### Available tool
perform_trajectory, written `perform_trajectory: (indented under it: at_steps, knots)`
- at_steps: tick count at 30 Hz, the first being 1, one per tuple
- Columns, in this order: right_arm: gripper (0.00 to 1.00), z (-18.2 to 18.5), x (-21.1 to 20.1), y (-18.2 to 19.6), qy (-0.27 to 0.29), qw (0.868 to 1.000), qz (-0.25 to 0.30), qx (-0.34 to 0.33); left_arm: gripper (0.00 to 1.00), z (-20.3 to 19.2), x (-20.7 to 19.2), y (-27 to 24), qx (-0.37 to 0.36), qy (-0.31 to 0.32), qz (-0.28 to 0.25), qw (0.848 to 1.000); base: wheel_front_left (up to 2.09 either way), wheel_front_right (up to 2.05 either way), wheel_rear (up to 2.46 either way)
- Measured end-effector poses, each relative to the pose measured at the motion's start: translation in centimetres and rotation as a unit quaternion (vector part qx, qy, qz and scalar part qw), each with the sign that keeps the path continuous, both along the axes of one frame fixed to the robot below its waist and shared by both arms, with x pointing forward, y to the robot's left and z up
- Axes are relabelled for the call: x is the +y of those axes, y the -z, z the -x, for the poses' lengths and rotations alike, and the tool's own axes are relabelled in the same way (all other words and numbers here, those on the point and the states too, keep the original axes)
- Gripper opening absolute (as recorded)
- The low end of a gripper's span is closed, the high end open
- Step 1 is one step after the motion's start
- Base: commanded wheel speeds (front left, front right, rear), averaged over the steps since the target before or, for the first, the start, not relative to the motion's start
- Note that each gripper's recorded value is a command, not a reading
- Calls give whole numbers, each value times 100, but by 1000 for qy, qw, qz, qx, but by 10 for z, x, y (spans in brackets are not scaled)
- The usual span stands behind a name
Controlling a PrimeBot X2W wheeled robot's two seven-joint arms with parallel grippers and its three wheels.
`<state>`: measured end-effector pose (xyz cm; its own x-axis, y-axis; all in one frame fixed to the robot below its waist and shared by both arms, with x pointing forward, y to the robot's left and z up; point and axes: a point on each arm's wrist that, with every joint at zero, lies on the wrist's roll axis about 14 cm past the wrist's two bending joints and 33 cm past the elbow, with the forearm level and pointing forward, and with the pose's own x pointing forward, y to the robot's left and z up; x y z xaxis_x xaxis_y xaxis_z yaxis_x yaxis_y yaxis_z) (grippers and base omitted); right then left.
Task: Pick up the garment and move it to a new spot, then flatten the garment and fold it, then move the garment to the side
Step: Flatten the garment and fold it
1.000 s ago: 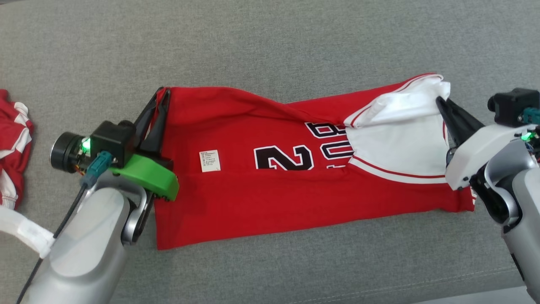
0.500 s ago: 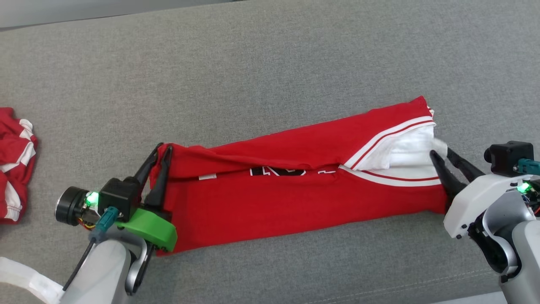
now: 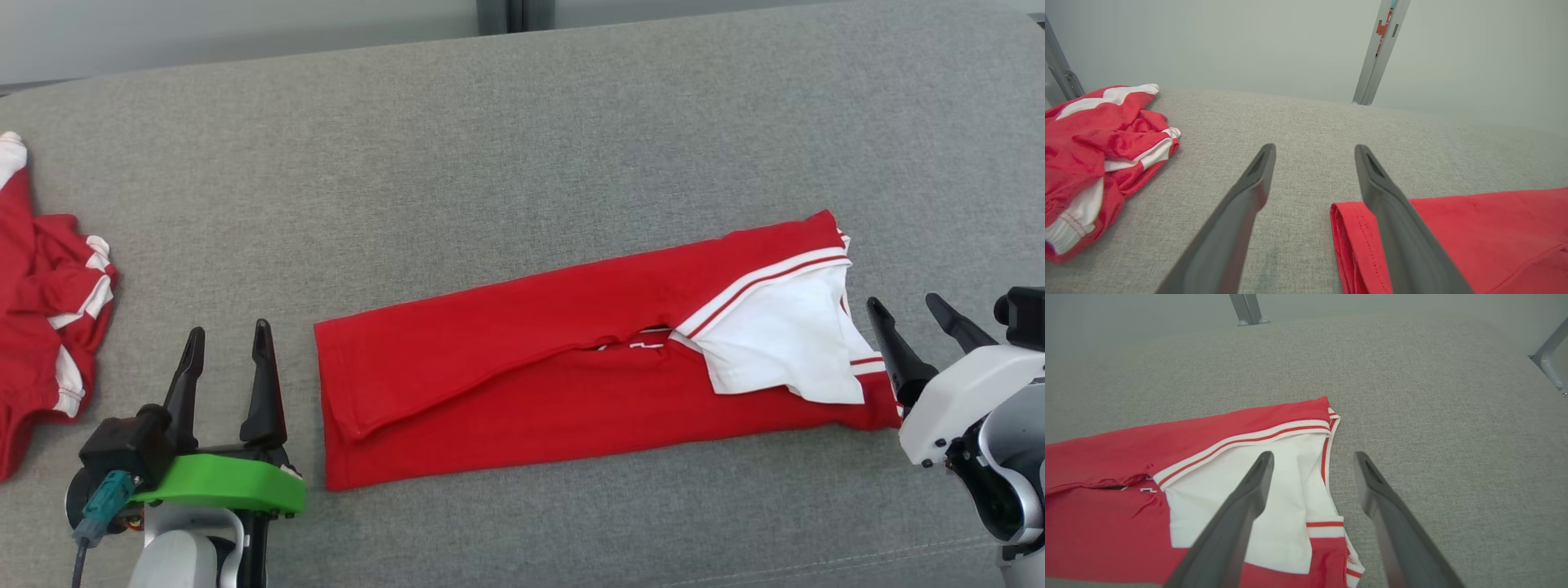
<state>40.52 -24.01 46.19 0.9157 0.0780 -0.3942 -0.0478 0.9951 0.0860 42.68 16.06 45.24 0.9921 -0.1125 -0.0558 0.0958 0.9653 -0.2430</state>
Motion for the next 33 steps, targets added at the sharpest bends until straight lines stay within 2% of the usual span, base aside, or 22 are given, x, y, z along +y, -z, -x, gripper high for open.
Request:
perform_trajectory:
  at_steps: [9, 21, 25, 33]
  knots:
    - [100, -5, 7, 14, -2, 999, -13, 53, 100, 4, 28, -24, -33, -54, 29, 998, 0, 0, 0]
    - [100, -22, -1, 55, 15, 990, -14, 139, 100, -3, 23, -19, -28, -41, 9, 999, 0, 0, 0]
    - [100, -25, 8, 70, 13, 986, -36, 164, 100, -7, 20, -16, -25, -37, 9, 999, 0, 0, 0]
    - [100, -29, 16, 91, 10, 981, -39, 192, 100, -7, 24, -11, -19, -37, 6, 999, 0, 0, 0]
